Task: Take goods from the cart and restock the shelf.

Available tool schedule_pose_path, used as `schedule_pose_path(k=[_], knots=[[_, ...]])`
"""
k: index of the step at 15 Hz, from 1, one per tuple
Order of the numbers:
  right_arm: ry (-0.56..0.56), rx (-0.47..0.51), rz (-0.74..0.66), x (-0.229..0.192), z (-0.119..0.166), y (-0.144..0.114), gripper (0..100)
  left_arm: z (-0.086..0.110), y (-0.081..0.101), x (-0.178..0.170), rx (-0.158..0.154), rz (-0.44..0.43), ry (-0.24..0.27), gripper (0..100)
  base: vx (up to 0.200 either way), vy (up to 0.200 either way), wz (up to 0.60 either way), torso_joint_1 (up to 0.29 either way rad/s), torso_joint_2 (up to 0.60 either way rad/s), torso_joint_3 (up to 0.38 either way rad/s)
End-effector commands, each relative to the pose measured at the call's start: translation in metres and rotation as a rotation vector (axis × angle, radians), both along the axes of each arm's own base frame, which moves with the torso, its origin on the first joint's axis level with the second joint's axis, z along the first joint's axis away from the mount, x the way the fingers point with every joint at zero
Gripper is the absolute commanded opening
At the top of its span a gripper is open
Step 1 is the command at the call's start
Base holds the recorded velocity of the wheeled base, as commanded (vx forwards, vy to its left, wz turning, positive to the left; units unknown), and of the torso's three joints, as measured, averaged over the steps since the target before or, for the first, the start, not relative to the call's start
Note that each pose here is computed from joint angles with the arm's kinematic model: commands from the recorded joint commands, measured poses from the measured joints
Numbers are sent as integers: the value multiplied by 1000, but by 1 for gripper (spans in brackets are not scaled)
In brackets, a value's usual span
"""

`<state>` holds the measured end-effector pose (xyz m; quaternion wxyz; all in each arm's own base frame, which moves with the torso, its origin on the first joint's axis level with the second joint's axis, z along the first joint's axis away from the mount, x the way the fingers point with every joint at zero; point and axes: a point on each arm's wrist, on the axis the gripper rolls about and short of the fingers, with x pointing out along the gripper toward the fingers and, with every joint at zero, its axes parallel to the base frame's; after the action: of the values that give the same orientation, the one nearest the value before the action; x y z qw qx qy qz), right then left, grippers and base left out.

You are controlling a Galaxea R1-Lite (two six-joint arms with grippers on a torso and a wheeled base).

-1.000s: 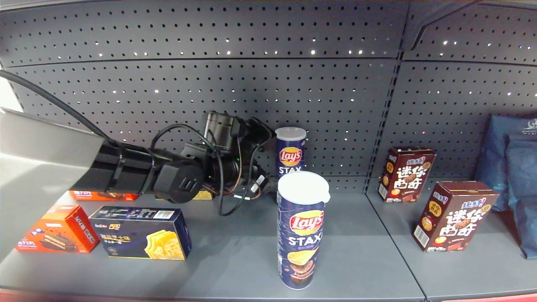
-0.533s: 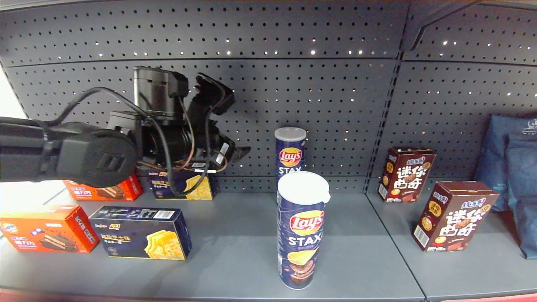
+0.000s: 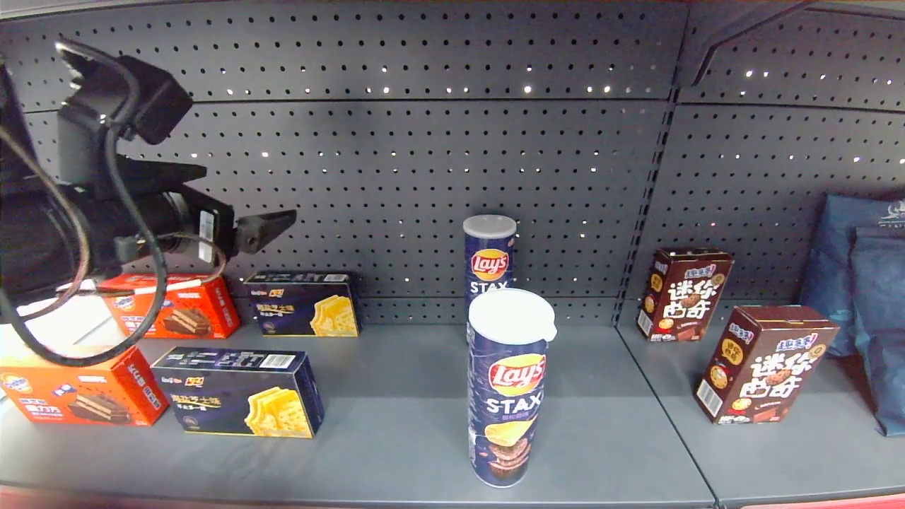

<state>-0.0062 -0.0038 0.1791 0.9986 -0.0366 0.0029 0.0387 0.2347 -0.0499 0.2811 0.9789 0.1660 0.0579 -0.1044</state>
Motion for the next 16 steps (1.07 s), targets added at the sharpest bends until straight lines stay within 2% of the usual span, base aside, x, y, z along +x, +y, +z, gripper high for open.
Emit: schedule_pose_path(k=[1,2,4,8,13,16], knots=[[105,-15,175,53,57,18,100,-10,14,-51,-5,18,-21,100,0,0,0,0,0,0],[139,-29,251,71,59,30,100,-23,16,-59,-3,18,-10,100,0,0,0,0,0,0],[167,-54,360,101,56,59,100,-32,18,-62,-7,21,-25,100,0,0,0,0,0,0],[261,-137,527,137,35,131,100,-28,21,-64,-30,30,-39,100,0,0,0,0,0,0],[364,-200,511,168,1,162,100,-30,20,-64,-29,22,-37,100,0,0,0,0,0,0],[374,-211,491,178,-14,169,100,-28,20,-64,-31,19,-44,100,0,0,0,0,0,0]])
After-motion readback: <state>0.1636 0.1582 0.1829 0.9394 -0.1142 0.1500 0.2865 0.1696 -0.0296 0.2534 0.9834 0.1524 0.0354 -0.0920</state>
